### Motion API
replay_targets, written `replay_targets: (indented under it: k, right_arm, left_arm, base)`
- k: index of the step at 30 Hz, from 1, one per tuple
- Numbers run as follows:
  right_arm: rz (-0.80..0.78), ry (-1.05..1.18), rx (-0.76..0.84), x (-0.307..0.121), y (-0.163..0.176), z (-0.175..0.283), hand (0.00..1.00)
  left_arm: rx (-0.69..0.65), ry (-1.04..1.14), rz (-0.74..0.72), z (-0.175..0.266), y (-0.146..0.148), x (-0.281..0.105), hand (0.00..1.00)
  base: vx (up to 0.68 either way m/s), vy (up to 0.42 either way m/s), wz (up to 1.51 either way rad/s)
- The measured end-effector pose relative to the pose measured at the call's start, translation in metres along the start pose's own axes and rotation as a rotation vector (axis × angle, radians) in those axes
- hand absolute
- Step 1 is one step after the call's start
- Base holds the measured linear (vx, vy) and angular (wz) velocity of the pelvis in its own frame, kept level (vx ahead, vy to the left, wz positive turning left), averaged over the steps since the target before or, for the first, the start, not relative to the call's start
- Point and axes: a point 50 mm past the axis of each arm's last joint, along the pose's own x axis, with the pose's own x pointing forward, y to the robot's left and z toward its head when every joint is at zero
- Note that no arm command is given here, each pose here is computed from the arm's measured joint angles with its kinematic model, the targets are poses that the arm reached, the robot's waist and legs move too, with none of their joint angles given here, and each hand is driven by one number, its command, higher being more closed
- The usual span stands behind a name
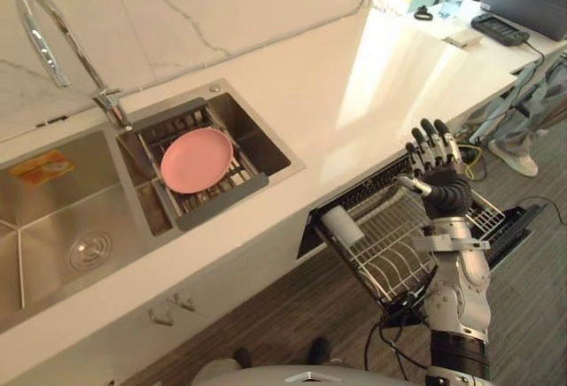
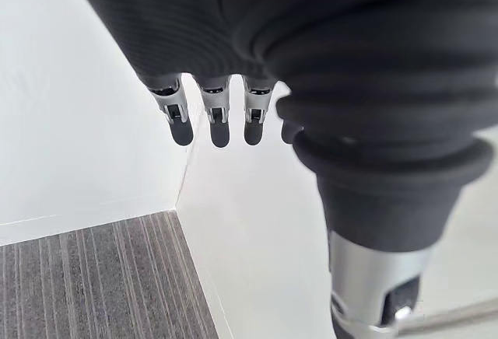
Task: Walk over to the sink, pick up the cup, carry it to the dishwasher, place the cup inside the dishwasher, then close the dishwasher door
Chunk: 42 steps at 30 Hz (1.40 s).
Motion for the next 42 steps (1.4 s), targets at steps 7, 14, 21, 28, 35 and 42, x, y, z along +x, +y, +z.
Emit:
replay_targets:
  k: [7,14,21,28,35,42]
  right_arm:
    - [-0.119,-0.046,-0.06,-0.005,-0.017,0.017,0.0]
    - [-0.138,-0.194,-0.082,-0.022,-0.003,0.035,0.0]
    - [-0.151,-0.258,-0.117,-0.023,0.004,0.054,0.0]
    - [0.058,-0.23,-0.339,0.002,0.048,0.072,0.0]
    - [0.005,-0.063,-0.601,0.007,0.022,0.063,0.0]
    - [-0.074,-0.069,-0.641,0.009,0.019,0.062,0.0]
  left_arm:
    - [0.133,-0.053,-0.028,0.0,-0.002,-0.002,0.0]
    - [0.07,-0.15,-0.079,0.03,0.001,0.01,0.0]
    - [-0.04,-0.228,-0.166,0.064,-0.012,0.009,0.0]
    - [-0.339,0.017,-0.375,0.061,-0.048,0.001,0.0]
    - [-0.326,0.063,-0.35,0.039,-0.039,-0.001,0.0]
    - [-0.257,-0.004,-0.401,0.054,-0.046,0.0,0.0]
  base:
    - [0.02,0.075,0.84]
    - [0.02,0.12,0.55]
    - [0.02,0.019,0.58]
    - [0.08,-0.161,0.48]
    - [-0.01,0.046,0.3]
    - [-0.08,0.034,-0.05]
